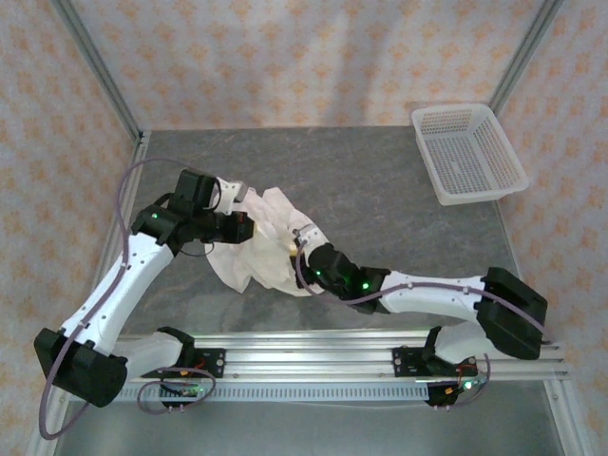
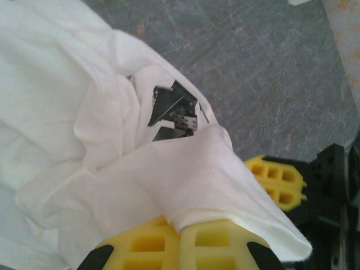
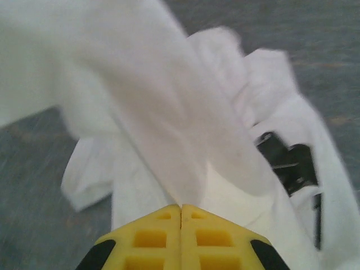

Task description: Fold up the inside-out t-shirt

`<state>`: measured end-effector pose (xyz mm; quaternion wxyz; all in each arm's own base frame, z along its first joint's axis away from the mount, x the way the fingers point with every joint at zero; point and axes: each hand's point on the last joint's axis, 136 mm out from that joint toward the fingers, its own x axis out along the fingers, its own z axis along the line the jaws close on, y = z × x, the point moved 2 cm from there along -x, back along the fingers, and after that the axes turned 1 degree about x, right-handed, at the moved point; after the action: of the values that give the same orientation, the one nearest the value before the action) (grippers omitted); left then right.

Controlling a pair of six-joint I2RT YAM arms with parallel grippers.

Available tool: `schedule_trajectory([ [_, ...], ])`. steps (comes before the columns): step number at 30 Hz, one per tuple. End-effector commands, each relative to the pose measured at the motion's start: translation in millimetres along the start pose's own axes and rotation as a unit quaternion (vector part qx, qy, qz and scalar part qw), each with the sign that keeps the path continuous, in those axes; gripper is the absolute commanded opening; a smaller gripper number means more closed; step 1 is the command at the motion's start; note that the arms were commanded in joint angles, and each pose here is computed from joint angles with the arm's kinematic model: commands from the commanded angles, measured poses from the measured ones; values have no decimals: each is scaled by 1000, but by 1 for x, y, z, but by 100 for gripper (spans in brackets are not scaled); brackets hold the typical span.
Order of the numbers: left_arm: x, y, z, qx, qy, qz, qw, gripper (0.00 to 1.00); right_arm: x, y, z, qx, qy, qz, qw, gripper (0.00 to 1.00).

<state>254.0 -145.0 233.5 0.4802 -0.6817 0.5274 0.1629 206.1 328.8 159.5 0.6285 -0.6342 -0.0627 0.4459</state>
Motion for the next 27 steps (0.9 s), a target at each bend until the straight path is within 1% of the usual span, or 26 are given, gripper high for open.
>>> schedule_trajectory([
  [1,31,18,23,-76,5,34,997,0,-13,45,31,-31,-122,107,986,1],
  [2,43,22,33,-98,4,36,995,0,-16,54,33,-31,-133,129,982,0],
  [3,53,25,44,-117,0,37,992,3,-19,61,33,-33,-139,143,979,0],
  [5,69,30,61,-151,-7,38,988,7,-24,67,29,-40,-135,152,978,0],
  [6,75,30,68,-168,-7,36,985,13,-25,66,24,-46,-122,151,980,0],
  [7,78,30,73,-178,-7,32,983,22,-27,66,19,-51,-109,151,981,0],
  [8,79,27,76,-187,-8,25,982,31,-29,66,15,-58,-99,151,982,0],
  [9,77,24,79,-193,-7,15,981,37,-32,66,10,-65,-90,152,982,0],
  [10,72,20,79,-193,-7,4,981,41,-35,66,7,-70,-82,153,982,0],
  [12,55,11,81,-188,-16,-24,982,45,-40,67,-3,-81,-61,154,983,0],
  [14,37,5,81,-174,-29,-44,983,46,-44,69,-9,-91,-50,158,982,0],
  [15,29,4,78,-160,-32,-51,985,46,-45,70,-11,-96,-45,161,981,3],
  [16,23,2,74,-146,-31,-57,987,46,-45,69,-12,-97,-41,161,981,9],
  [17,16,3,68,-133,-24,-62,989,47,-45,65,-13,-97,-37,158,982,20],
  [18,10,4,64,-122,-20,-66,990,48,-44,59,-10,-94,-37,149,984,28],
  [21,-4,13,55,-91,-18,-69,993,49,-48,20,1,-71,-53,79,993,36],
  [23,-11,18,51,-77,-19,-73,994,51,-47,-2,2,-53,-45,41,997,42],
  [25,-17,22,49,-72,-20,-78,994,51,-43,-25,0,-30,-26,7,999,42],
  [26,-18,23,48,-75,-20,-81,994,53,-34,-29,0,-16,-19,6,1000,40],
  [27,-19,23,48,-79,-18,-84,993,54,-27,-33,5,-10,-25,6,1000,37],
])
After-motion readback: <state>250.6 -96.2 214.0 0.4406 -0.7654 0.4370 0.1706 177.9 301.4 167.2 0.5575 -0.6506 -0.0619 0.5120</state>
